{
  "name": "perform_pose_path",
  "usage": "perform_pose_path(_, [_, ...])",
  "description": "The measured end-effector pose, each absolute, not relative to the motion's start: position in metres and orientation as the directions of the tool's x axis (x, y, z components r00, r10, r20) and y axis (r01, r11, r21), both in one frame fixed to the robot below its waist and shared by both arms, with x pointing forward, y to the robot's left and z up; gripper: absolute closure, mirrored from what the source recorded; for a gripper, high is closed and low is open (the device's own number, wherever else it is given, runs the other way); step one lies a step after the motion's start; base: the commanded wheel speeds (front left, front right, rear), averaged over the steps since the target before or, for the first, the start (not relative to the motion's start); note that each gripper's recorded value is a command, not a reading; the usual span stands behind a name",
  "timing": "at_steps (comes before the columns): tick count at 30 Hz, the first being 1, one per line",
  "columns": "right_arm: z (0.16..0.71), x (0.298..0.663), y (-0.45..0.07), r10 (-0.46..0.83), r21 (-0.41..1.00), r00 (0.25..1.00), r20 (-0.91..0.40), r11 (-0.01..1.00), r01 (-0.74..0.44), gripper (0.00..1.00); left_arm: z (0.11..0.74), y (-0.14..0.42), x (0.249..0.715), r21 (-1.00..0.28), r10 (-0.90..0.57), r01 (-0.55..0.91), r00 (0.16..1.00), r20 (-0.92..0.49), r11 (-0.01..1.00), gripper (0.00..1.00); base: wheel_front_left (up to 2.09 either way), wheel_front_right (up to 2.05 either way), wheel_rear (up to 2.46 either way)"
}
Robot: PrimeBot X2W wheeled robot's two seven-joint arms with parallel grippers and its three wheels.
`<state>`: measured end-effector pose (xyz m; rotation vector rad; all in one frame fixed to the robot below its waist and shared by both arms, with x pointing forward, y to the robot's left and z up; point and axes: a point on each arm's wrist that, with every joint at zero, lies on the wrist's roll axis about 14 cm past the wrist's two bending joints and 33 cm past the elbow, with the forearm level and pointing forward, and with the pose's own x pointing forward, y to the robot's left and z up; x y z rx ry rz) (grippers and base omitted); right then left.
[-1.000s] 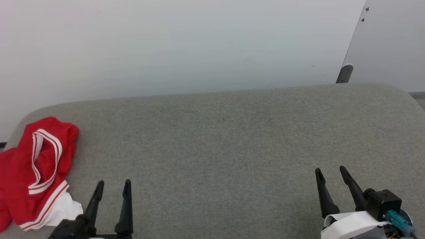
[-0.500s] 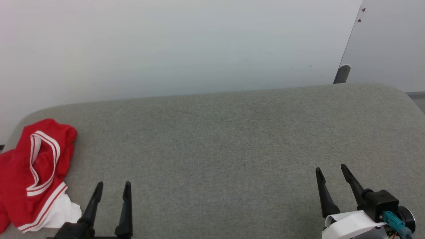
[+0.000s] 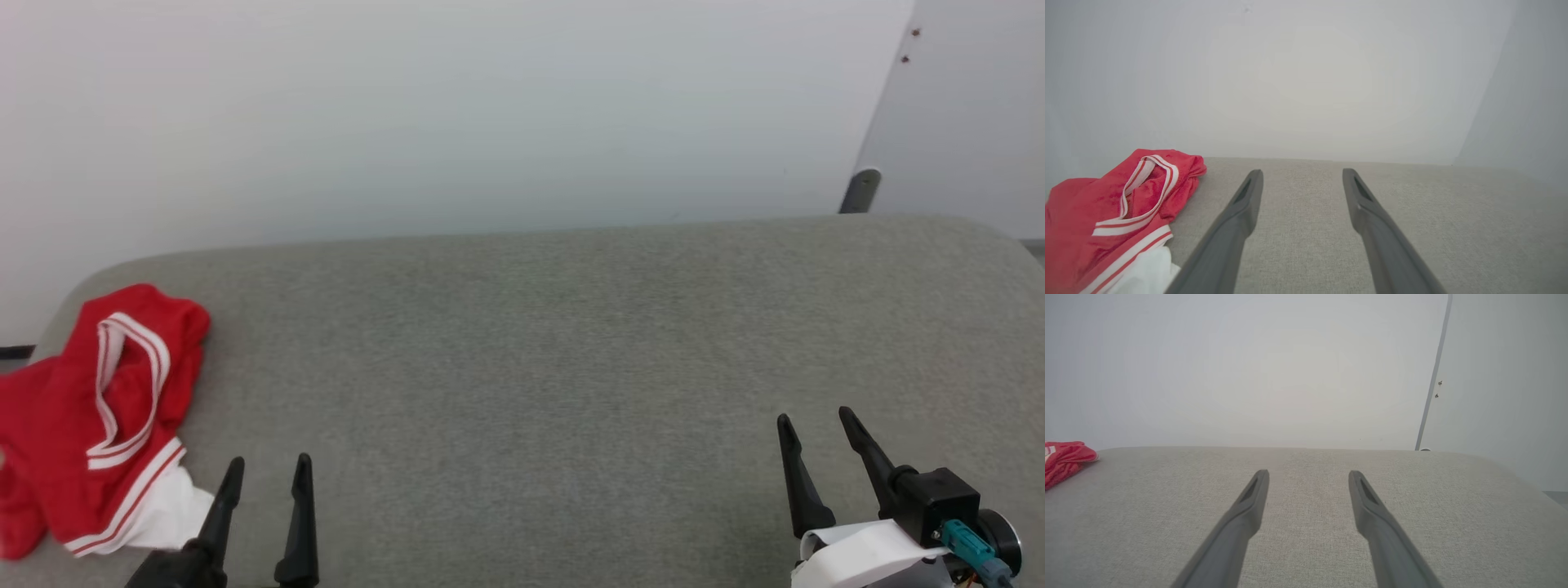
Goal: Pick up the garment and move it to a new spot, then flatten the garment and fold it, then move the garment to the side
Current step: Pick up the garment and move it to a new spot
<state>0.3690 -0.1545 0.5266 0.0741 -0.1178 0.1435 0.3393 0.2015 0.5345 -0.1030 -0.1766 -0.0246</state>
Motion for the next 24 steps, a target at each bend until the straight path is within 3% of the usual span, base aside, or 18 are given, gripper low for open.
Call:
perform_pose_path(12, [0.525, 0.378, -0.091, 0.317, 0.071, 0.942, 0.109, 0.943, -0.325, 0.0, 0.534, 0.263, 0.306, -0.076, 0.173, -0.163, 0.972, 0.16, 0.984, 0.0, 0.0, 0.0, 0.0])
perform_pose_path(24, [0.534, 0.376, 0.002, 0.553, 0.065, 0.825, 0.119, 0.825, -0.562, 0.0, 0.539, 0.328, 0.236, -0.086, 0.405, -0.396, 0.898, 0.171, 0.914, 0.0, 0.0, 0.0, 0.0])
